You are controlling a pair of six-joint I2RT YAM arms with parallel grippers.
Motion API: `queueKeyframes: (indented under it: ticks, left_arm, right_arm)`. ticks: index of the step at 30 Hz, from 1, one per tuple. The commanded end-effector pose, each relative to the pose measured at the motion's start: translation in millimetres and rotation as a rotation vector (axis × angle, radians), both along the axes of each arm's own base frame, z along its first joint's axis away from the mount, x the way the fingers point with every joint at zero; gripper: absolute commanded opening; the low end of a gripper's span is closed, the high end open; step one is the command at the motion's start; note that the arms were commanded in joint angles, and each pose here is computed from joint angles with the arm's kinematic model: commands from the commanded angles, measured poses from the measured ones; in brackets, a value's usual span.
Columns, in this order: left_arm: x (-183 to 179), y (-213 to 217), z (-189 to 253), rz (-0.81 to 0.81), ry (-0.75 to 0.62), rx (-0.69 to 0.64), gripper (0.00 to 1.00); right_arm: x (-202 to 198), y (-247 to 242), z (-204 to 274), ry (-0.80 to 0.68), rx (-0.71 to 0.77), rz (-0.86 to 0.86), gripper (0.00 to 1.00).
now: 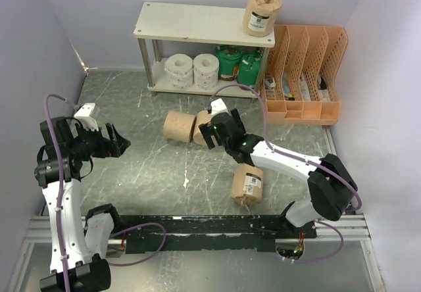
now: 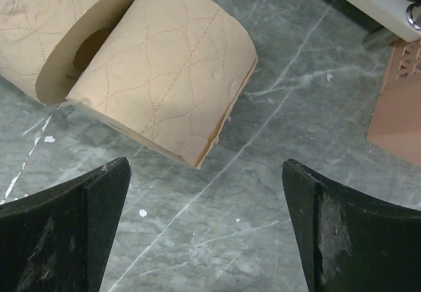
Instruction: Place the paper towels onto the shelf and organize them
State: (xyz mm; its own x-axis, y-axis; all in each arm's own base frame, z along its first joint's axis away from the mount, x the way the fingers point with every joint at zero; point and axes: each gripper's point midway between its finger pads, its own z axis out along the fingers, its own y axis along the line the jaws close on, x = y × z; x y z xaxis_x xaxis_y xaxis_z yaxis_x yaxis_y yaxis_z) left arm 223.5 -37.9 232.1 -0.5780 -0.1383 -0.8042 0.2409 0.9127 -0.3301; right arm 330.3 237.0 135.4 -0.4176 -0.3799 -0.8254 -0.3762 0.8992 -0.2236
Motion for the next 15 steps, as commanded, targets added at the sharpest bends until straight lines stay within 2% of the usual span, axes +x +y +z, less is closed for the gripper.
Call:
queueKeyframes:
  ticks: [1, 7, 11, 13, 15]
  left_arm:
    - [-1, 1, 2, 0.007, -0.017, 0.0, 0.95]
    - [-2, 1, 3, 0.008, -0.022, 0.001, 0.95]
    - [-2, 1, 4, 0.009, -0.024, 0.002, 0.95]
    - [-2, 1, 4, 0.009, -0.024, 0.003, 0.95]
    - [-2, 1, 4, 0.008, -0.023, 0.001, 0.95]
  right_arm:
    - [9, -1, -11, -0.033, -0.044, 0.003, 0.99]
    - [14, 15, -35, 0.031, -0.048, 0.022, 0.99]
    - [19, 20, -38, 0.019, -0.037, 0.024, 0.97]
    - [24, 22, -39, 0.006, -0.044, 0.024, 0.89]
    - [29, 26, -41, -0.01, -0.047, 0.029, 0.71]
